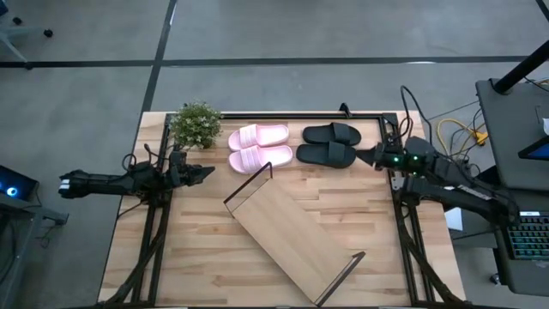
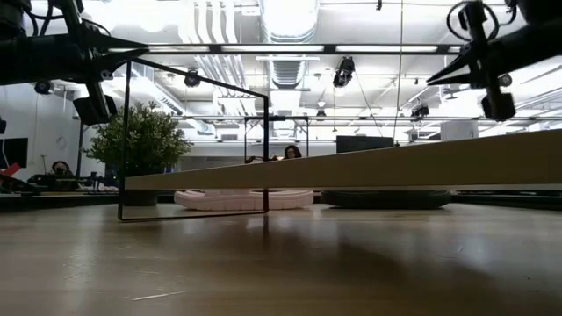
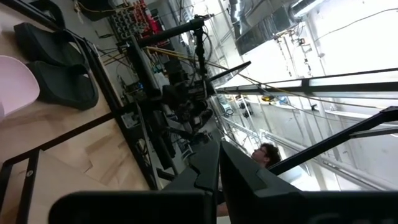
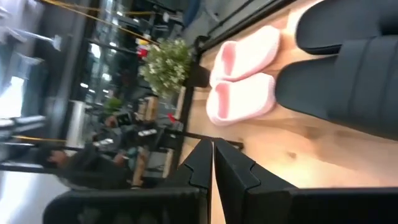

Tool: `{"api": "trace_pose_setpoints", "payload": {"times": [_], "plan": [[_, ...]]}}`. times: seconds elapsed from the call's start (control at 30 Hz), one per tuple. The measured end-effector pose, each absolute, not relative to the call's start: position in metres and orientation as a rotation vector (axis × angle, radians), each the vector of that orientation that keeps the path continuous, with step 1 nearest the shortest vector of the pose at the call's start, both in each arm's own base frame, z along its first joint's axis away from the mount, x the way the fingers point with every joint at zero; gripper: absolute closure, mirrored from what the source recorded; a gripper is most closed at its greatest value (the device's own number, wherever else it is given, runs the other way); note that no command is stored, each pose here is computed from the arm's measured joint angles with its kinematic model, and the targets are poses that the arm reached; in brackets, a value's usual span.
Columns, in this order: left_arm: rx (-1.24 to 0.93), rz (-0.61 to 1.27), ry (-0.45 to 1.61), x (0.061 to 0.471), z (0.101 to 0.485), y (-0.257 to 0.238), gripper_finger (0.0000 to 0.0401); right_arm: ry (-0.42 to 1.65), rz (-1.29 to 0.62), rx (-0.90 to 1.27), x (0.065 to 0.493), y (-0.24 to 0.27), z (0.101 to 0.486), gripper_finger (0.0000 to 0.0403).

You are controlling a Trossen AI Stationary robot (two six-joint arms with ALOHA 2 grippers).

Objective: Pick and place slides into the shelf
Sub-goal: Put the bottom black slipper on the shelf

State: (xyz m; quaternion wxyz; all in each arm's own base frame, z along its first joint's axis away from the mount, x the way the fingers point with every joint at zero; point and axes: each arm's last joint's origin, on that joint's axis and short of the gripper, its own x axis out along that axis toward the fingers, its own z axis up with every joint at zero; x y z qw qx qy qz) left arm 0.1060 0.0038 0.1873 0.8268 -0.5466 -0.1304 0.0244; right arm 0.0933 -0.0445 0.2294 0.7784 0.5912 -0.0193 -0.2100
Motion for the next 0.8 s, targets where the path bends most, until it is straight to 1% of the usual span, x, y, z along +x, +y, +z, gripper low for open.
{"api": "trace_pose_setpoints", "payload": {"times": [0.13, 0.33, 0.57, 0.8], "plan": [[-1.161, 0.043, -0.275, 0.106, 0.188, 0.004, 0.0401, -0.081, -0.421, 1.333, 0.094, -0.053, 0.214, 0.0394], [-1.16, 0.03, -0.268, 0.106, 0.188, 0.003, 0.0401, -0.058, -0.404, 1.397, 0.09, -0.064, 0.194, 0.0394], [-1.162, 0.011, -0.295, 0.105, 0.191, 0.003, 0.0401, -0.075, -0.46, 1.395, 0.08, -0.077, 0.19, 0.0394], [-1.162, 0.011, -0.291, 0.105, 0.191, 0.003, 0.0401, 0.003, -0.46, 1.436, 0.075, -0.093, 0.183, 0.0391]]}}
